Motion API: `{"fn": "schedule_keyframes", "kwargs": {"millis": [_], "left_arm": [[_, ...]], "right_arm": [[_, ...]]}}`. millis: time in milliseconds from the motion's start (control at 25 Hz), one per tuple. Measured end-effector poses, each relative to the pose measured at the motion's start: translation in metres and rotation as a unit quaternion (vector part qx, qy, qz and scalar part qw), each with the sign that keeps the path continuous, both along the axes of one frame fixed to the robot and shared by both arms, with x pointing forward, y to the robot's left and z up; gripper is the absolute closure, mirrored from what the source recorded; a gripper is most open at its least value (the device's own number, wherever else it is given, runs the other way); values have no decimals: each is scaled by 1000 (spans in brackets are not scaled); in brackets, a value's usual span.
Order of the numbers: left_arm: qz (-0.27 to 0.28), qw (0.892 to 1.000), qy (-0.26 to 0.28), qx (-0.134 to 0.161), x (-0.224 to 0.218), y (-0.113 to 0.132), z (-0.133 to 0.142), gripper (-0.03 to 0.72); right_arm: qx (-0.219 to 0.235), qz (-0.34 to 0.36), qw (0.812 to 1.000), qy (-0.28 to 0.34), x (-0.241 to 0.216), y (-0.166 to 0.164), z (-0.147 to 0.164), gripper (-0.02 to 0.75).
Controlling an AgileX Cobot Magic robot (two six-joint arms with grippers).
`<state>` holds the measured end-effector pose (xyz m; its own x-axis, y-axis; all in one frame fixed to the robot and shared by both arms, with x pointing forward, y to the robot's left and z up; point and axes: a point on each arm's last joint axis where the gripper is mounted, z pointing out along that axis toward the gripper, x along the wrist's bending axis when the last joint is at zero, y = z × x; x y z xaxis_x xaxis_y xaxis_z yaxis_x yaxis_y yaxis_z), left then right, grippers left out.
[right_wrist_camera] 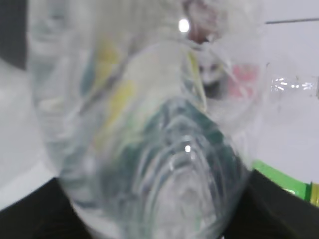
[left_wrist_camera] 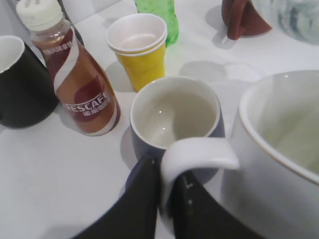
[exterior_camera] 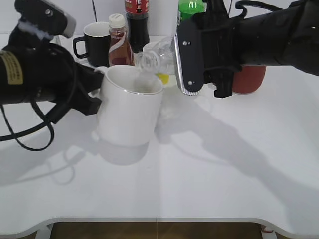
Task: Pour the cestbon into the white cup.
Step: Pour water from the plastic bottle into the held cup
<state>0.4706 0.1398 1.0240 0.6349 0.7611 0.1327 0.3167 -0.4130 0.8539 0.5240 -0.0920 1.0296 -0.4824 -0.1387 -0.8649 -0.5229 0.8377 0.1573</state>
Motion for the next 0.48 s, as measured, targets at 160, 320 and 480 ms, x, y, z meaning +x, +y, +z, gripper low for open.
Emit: {"fn": "schedule_keyframes", "kwargs": {"millis": [160,320,480], "left_arm": [[-21,1000,-6,0,-6,-9,3,649],[-30,1000,-6,2,-9,-13,2,649],[-30,1000,-5,4,-9,-13,2,649]], "right_arm": [[-15,10,1000,-11,0,0,0,269],[-41,28,998,-30,0,0,0,269],[-57,39,997,-44,0,0,1,269]]}}
